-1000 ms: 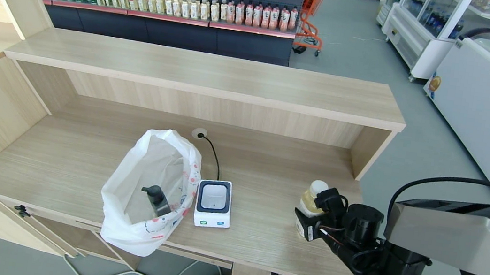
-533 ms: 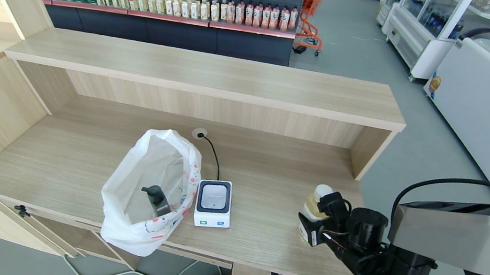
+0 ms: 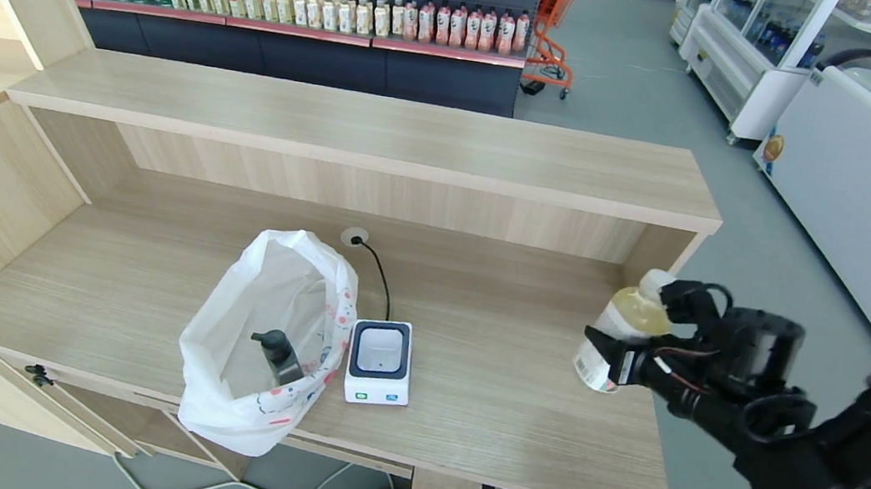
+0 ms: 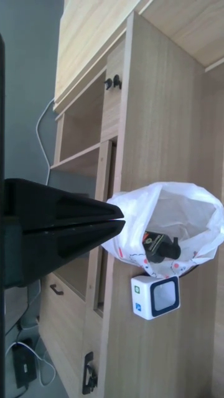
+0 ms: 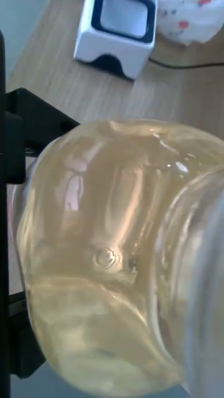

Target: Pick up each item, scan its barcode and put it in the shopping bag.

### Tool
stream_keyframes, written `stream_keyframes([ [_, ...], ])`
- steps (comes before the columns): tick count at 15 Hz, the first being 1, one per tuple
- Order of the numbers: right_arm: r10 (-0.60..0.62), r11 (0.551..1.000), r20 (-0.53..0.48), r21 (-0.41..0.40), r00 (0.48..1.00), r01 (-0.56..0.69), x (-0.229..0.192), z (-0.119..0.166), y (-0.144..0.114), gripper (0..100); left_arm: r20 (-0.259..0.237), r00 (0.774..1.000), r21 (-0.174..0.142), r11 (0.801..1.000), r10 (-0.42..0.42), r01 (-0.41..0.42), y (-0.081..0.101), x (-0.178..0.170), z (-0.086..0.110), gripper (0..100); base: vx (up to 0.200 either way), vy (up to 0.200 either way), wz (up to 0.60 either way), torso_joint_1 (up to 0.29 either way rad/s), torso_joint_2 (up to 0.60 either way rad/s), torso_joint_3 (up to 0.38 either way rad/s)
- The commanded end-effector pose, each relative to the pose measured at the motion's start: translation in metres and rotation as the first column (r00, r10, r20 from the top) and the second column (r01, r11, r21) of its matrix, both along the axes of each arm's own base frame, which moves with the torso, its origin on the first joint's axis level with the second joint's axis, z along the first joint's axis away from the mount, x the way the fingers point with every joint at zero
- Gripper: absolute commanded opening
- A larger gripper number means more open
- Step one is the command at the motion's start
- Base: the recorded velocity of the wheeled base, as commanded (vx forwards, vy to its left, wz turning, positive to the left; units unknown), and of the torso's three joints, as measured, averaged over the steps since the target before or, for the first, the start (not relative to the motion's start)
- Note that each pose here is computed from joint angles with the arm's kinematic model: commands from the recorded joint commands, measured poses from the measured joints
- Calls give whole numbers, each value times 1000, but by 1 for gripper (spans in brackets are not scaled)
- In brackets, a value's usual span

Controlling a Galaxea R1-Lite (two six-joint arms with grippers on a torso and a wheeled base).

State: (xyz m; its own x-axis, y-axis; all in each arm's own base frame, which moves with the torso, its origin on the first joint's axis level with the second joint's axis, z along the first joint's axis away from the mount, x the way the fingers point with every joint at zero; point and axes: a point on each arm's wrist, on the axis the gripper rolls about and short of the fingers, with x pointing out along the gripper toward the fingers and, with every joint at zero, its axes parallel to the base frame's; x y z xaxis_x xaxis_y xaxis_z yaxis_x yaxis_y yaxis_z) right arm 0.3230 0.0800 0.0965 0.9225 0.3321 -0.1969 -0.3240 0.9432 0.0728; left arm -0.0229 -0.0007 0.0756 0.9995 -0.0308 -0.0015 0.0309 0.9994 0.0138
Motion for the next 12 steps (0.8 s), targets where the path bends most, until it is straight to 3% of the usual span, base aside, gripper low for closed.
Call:
stream_keyframes([
  [1,131,951,73,271,989,-146,-91,132,-38,0,-2,1000,0,1000,0,0,0,0,0,0,0,0,0,0,0,0],
  [2,259,902,70,340,963,-267,-135,172,-43,0,0,1000,0,1000,0,0,0,0,0,0,0,0,0,0,0,0],
  [3,353,857,65,378,933,-350,-165,194,-43,0,0,1000,0,1000,0,0,0,0,0,0,0,0,0,0,0,0],
  [5,534,764,35,408,845,-500,-211,215,-44,0,0,1000,0,1000,0,0,0,0,0,0,0,0,0,0,0,0],
  [7,614,711,41,406,788,-575,-234,223,-44,0,0,1000,0,1000,0,0,0,0,0,0,0,0,0,0,0,0],
  [12,683,658,16,419,730,-625,-259,234,-43,0,0,1000,0,1000,0,0,0,0,0,0,0,0,0,0,0,0],
])
